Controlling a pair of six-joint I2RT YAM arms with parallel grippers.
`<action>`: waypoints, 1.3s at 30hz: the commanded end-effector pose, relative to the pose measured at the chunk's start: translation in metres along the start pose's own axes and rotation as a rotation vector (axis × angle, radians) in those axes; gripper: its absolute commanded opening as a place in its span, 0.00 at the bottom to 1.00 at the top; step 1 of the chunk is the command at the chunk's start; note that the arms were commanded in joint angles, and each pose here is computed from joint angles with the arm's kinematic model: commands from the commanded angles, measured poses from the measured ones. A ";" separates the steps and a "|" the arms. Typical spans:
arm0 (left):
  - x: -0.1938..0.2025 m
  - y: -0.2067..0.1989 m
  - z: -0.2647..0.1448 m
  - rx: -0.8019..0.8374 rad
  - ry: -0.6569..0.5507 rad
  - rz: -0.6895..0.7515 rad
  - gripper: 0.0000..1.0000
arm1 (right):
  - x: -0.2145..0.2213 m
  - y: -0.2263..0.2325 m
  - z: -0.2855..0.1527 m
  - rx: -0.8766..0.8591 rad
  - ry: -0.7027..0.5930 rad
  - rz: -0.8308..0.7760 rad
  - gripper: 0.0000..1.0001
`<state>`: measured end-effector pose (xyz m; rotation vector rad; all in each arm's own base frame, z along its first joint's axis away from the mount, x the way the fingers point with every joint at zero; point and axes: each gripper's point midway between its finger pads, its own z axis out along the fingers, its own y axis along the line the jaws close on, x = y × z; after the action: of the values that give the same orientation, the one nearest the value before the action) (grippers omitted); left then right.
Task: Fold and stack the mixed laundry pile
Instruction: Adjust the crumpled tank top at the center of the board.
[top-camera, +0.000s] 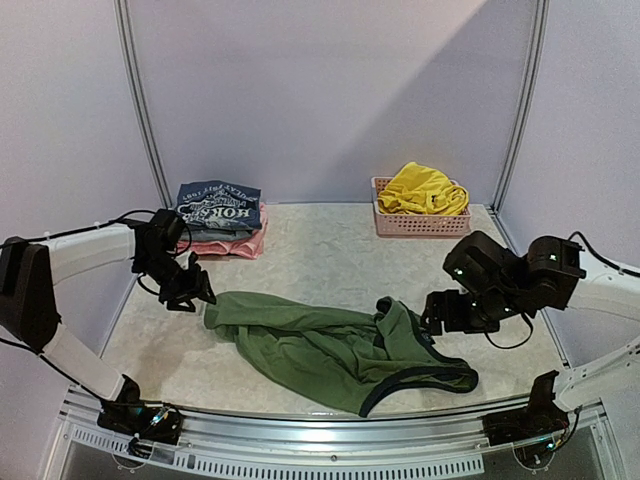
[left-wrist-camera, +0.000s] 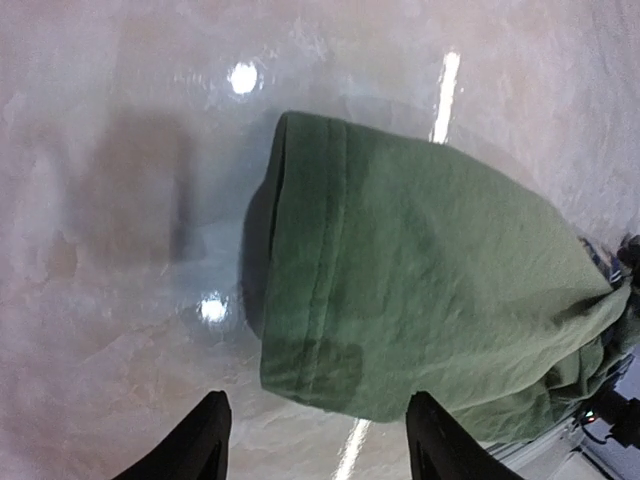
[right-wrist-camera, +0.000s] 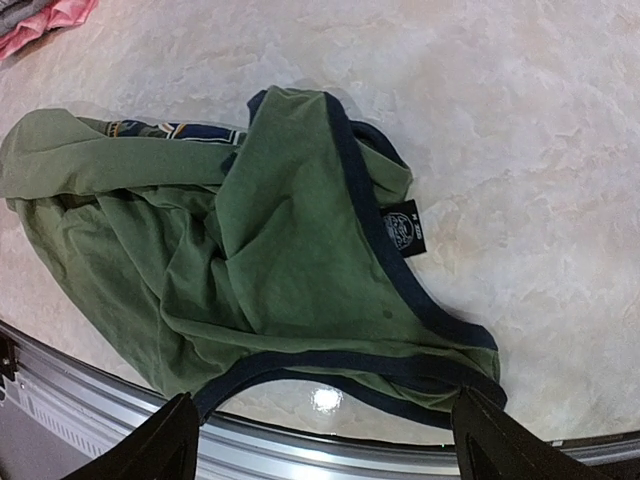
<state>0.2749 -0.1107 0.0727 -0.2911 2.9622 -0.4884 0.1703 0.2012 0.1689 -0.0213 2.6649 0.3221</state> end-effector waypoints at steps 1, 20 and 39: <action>-0.037 -0.020 0.005 0.206 -0.086 -0.037 0.59 | -0.016 0.026 0.007 -0.036 -0.016 -0.061 0.89; -0.056 0.008 0.048 0.293 -0.024 -0.151 0.47 | -0.029 0.031 0.018 -0.047 0.010 -0.081 0.90; -0.070 -0.021 0.023 0.383 -0.073 -0.157 0.00 | -0.035 0.032 0.024 -0.050 0.005 -0.096 0.90</action>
<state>0.3442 -0.1179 0.0417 -0.5292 2.7533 -1.0102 0.2010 0.2331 0.1614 -0.1799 2.6839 0.3303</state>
